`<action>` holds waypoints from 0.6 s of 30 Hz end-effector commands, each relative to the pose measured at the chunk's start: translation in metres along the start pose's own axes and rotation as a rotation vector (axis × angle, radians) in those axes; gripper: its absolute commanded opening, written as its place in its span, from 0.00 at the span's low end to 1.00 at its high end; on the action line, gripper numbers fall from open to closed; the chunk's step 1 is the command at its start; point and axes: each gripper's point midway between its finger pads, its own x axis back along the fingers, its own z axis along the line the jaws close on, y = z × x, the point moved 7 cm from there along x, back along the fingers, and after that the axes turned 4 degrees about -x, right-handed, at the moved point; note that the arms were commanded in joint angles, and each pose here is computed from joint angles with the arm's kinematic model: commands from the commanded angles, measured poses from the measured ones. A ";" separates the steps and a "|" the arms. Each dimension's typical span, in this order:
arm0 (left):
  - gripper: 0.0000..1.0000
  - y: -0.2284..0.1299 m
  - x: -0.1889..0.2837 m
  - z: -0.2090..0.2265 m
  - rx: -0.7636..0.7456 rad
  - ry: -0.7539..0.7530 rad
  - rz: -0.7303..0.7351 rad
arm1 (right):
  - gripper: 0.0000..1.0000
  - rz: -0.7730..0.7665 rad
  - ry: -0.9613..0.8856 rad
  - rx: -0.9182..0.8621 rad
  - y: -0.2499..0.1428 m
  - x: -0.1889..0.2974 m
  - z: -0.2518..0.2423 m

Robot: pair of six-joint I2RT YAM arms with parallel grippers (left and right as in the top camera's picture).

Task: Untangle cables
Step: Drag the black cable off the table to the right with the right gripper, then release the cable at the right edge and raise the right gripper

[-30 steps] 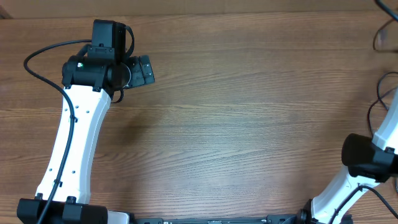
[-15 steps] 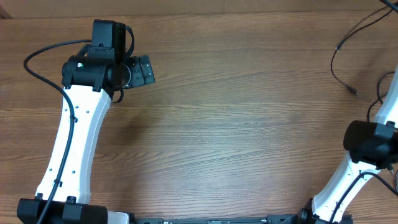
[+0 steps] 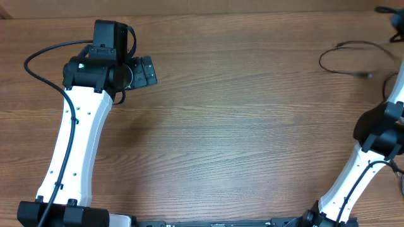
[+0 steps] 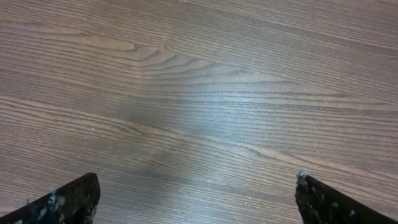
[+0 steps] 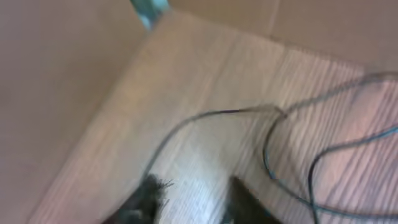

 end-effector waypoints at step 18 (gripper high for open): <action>1.00 0.001 0.000 -0.001 -0.013 -0.002 -0.002 | 1.00 0.422 0.228 0.215 -0.038 0.078 -0.011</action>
